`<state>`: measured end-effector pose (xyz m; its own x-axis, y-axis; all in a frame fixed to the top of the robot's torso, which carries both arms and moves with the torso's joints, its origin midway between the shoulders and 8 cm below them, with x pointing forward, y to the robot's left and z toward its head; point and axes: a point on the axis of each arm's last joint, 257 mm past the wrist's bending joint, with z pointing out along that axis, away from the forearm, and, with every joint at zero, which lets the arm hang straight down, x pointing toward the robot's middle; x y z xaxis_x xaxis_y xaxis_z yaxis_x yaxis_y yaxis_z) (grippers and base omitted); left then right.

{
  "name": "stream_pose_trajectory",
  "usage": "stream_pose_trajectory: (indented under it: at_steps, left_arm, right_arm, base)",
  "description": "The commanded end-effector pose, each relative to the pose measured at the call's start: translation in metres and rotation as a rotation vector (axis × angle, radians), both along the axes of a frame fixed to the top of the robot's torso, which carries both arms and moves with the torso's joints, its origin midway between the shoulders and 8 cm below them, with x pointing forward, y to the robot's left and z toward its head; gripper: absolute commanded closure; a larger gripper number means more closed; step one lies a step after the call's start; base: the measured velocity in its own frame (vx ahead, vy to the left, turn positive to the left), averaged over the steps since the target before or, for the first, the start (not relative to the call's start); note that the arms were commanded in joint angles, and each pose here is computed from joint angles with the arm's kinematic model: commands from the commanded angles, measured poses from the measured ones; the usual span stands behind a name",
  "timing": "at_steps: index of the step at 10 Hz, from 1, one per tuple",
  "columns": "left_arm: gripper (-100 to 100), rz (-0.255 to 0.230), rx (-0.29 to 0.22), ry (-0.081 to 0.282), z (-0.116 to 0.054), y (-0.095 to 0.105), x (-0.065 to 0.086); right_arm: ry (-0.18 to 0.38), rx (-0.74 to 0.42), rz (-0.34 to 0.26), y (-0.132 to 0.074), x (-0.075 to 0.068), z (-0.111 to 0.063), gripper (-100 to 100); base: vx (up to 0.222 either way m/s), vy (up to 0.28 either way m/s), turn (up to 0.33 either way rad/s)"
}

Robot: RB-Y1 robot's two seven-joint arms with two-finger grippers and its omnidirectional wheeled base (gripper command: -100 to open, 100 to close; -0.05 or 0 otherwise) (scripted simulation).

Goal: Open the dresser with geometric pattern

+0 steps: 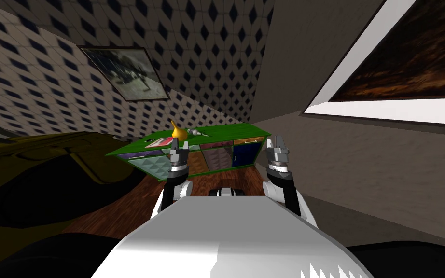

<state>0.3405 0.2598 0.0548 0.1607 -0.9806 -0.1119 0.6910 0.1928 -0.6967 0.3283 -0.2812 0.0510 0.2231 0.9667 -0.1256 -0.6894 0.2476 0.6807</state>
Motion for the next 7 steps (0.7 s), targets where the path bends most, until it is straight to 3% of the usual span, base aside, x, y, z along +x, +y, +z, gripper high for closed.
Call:
stream_pose_trajectory:
  at_steps: [1,7]
  left_arm:
    - [-100,-0.011,0.03,0.008,-0.006,-0.003,0.003]
    - [-100,-0.022,0.087,0.031,-0.04,-0.003,0.019]
  right_arm:
    - [0.0,0.0,0.0,0.0,0.0,0.0,0]
    - [0.001,0.0,0.0,0.0,0.0,0.0,0]
  base:
    - [0.02,-0.008,0.012]
    - [0.041,-0.02,0.013]
